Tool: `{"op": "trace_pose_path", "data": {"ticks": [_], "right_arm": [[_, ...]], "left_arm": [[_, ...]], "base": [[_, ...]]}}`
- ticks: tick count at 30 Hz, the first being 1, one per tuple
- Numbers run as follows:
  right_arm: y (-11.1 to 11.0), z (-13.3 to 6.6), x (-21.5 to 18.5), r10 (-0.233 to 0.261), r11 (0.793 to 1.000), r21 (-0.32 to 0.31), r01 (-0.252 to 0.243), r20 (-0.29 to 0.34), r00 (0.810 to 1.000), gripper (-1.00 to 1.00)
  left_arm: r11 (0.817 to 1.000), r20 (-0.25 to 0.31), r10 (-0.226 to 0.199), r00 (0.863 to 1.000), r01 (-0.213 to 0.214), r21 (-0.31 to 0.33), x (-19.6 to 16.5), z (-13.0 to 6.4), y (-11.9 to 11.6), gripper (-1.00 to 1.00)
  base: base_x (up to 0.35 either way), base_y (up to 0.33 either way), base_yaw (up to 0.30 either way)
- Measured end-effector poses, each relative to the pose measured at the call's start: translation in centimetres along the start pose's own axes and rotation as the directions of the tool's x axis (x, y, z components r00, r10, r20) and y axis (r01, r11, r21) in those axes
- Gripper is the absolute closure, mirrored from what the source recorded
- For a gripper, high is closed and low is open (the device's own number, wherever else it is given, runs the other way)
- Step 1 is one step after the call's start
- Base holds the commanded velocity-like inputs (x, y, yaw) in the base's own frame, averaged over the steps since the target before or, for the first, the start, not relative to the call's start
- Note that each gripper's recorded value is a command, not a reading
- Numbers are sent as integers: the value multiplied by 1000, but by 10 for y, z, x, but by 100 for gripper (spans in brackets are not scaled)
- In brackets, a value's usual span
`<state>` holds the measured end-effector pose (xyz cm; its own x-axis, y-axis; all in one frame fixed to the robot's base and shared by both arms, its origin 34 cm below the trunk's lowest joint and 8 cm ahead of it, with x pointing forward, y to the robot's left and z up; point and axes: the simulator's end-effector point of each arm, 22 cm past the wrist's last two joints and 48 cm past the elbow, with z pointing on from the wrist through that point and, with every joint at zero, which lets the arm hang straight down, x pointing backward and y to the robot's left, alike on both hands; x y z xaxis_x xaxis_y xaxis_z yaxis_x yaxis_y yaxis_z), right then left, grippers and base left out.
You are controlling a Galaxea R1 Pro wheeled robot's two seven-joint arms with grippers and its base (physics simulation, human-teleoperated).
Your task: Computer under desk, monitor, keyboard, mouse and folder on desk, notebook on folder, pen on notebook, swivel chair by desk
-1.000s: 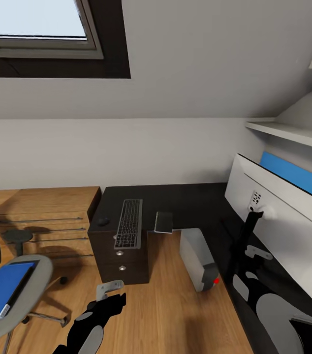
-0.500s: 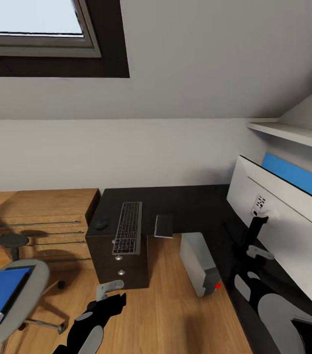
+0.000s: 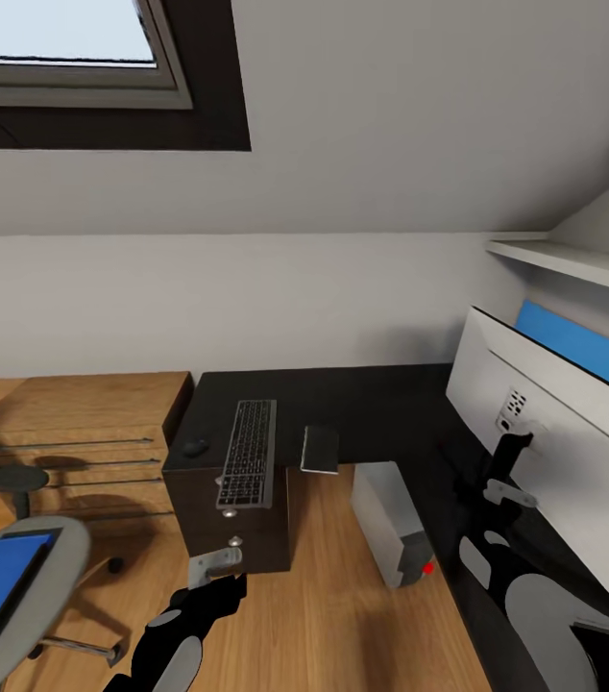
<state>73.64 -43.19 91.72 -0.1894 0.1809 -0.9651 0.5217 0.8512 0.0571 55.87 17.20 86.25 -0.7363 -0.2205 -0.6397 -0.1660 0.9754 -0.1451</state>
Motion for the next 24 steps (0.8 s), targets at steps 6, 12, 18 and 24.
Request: {"op": "trace_pose_path", "data": {"ticks": [6,12,18,24], "right_arm": [[0,0,0,0,1000,0,0,0,1000,-100],[0,0,0,0,1000,0,0,0,1000,-100],[-2,1,0,2,1000,4,-2,0,1000,-100],[-14,4,-4,-7,1000,18,7,7,1000,-100]], "left_arm": [[1000,0,1,1000,-1,0,0,0,0,-100],[1000,0,-2,1000,2,2,0,0,0,-100],[1000,-2,-2,1000,2,2,0,0,-1,-100],[1000,-2,-1,1000,1,2,0,0,0,-100]], "base": [[41,0,0],[137,0,0],[23,0,0],[1,0,0]]}}
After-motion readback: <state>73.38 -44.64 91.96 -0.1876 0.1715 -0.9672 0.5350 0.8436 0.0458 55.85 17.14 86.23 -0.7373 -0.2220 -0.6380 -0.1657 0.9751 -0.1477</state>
